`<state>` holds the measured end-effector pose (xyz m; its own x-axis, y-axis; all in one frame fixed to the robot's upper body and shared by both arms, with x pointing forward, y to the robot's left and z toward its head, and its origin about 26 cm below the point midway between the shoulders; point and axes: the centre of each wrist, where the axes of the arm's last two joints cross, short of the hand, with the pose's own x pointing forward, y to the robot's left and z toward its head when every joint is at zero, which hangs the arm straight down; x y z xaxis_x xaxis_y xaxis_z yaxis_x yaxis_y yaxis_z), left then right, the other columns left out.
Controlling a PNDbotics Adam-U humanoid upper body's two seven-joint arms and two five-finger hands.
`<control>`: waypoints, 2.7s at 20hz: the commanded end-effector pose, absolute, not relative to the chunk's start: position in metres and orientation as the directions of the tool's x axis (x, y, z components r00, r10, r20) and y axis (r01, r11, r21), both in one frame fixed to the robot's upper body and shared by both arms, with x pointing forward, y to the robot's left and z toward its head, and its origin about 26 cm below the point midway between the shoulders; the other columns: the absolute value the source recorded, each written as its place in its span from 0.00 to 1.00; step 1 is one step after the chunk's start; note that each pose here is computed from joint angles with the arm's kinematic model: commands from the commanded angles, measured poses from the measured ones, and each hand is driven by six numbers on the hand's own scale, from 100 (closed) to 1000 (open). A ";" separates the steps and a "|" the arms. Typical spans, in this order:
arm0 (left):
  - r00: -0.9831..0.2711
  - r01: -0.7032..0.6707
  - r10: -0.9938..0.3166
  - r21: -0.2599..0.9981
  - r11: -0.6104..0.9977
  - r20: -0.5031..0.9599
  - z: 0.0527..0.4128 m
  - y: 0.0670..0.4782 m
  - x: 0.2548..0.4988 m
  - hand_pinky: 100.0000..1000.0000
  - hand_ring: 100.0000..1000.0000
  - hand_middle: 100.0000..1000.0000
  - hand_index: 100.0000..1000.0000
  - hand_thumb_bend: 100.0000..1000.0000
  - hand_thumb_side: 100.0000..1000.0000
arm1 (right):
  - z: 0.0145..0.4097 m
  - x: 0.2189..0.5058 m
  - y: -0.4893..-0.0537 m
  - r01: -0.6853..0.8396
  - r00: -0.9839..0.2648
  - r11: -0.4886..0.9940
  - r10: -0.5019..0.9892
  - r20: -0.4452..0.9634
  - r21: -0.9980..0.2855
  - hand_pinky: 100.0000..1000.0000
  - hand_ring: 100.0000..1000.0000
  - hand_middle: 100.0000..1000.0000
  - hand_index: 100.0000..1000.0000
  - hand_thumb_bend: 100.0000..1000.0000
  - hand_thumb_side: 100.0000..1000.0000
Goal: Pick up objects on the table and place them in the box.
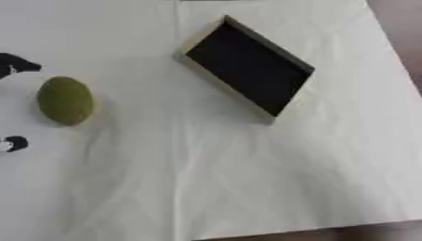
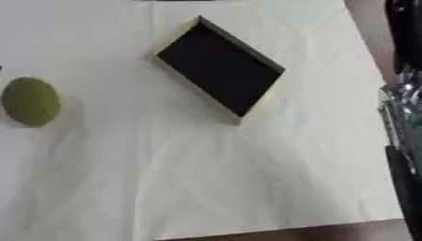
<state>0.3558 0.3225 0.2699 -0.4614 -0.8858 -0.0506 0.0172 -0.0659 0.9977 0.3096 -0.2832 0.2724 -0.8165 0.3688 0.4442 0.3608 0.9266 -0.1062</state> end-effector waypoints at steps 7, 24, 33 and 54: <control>-0.502 0.086 -0.864 0.996 -0.008 0.036 0.274 0.319 0.381 0.92 0.95 0.85 0.96 0.43 0.00 | 0.280 0.305 -0.282 0.351 -0.833 0.930 0.363 0.418 -0.108 0.82 0.67 0.59 0.70 0.00 0.60; -0.552 0.142 -0.827 0.989 0.033 0.107 0.267 0.294 0.416 0.81 0.81 0.69 0.82 0.40 0.00 | 0.280 0.306 -0.278 0.330 -0.839 0.939 0.341 0.423 -0.103 0.82 0.67 0.59 0.70 0.00 0.61; -0.504 -0.117 -0.863 0.993 0.026 -0.037 0.272 0.290 0.411 0.56 0.53 0.44 0.58 0.38 0.00 | 0.279 0.306 -0.278 0.330 -0.838 0.939 0.340 0.427 -0.100 0.82 0.67 0.59 0.70 0.00 0.61; -0.694 -0.553 -0.639 0.814 0.179 -0.331 0.361 0.184 0.362 0.54 0.48 0.45 0.55 0.45 0.00 | 0.281 0.306 -0.277 0.323 -0.846 0.941 0.334 0.417 -0.100 0.82 0.67 0.59 0.70 0.00 0.59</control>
